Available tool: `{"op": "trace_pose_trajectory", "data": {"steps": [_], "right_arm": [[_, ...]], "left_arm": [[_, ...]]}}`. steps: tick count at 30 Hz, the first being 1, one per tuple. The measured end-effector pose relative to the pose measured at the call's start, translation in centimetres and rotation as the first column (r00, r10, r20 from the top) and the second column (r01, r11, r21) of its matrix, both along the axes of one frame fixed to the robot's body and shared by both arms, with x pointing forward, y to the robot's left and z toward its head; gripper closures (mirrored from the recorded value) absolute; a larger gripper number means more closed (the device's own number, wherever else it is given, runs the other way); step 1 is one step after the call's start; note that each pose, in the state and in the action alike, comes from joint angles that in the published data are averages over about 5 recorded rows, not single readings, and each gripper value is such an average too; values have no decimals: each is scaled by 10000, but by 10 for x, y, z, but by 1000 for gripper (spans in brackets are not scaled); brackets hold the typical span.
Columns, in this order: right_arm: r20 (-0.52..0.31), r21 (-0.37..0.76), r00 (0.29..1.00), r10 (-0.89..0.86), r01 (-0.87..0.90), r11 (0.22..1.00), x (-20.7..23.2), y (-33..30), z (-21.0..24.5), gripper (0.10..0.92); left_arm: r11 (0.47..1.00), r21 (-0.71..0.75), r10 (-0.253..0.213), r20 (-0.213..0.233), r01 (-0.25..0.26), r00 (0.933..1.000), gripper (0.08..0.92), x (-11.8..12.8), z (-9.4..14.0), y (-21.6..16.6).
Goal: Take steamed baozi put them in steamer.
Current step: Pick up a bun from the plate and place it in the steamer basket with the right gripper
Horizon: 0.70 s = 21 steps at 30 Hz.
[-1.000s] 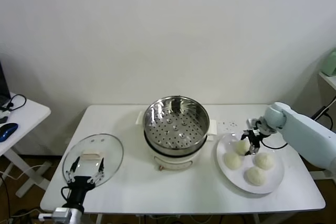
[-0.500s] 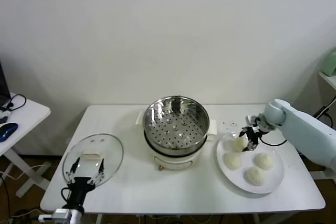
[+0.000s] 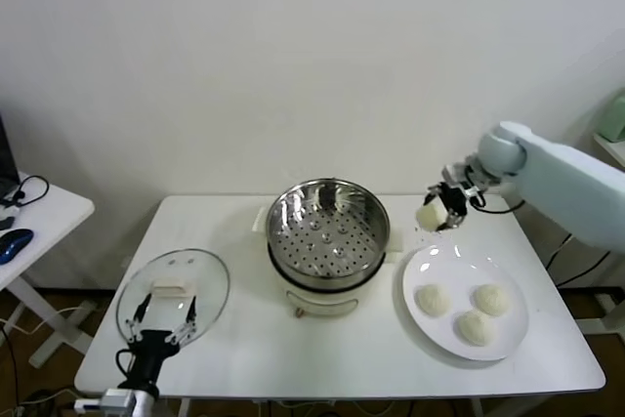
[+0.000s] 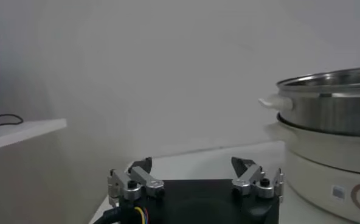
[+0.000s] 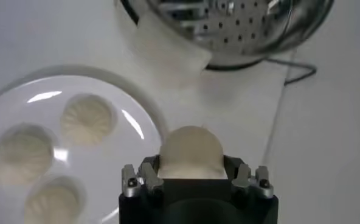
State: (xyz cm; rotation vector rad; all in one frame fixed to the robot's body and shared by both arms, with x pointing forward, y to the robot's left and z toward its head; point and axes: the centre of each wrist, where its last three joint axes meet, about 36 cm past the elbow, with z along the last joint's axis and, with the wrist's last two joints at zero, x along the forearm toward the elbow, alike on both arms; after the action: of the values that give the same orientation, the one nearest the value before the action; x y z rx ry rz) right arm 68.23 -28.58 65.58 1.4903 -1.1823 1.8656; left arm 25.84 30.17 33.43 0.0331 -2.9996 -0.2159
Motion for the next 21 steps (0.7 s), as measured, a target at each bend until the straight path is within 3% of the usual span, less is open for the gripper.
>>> {"op": "trace_pose_trajectory", "data": {"steps": [10, 21], "right_arm": [[909, -1963, 9368, 3379, -3158, 9283, -16, 98, 36, 335], [841, -3310, 8394, 5370, -4847, 8096, -13, 185, 4, 335]], "left_arm": [[9999, 67, -122, 32, 122, 9999, 177, 0, 3, -4], [9999, 164, -30, 51, 29, 10000, 177, -4, 5, 1]]}}
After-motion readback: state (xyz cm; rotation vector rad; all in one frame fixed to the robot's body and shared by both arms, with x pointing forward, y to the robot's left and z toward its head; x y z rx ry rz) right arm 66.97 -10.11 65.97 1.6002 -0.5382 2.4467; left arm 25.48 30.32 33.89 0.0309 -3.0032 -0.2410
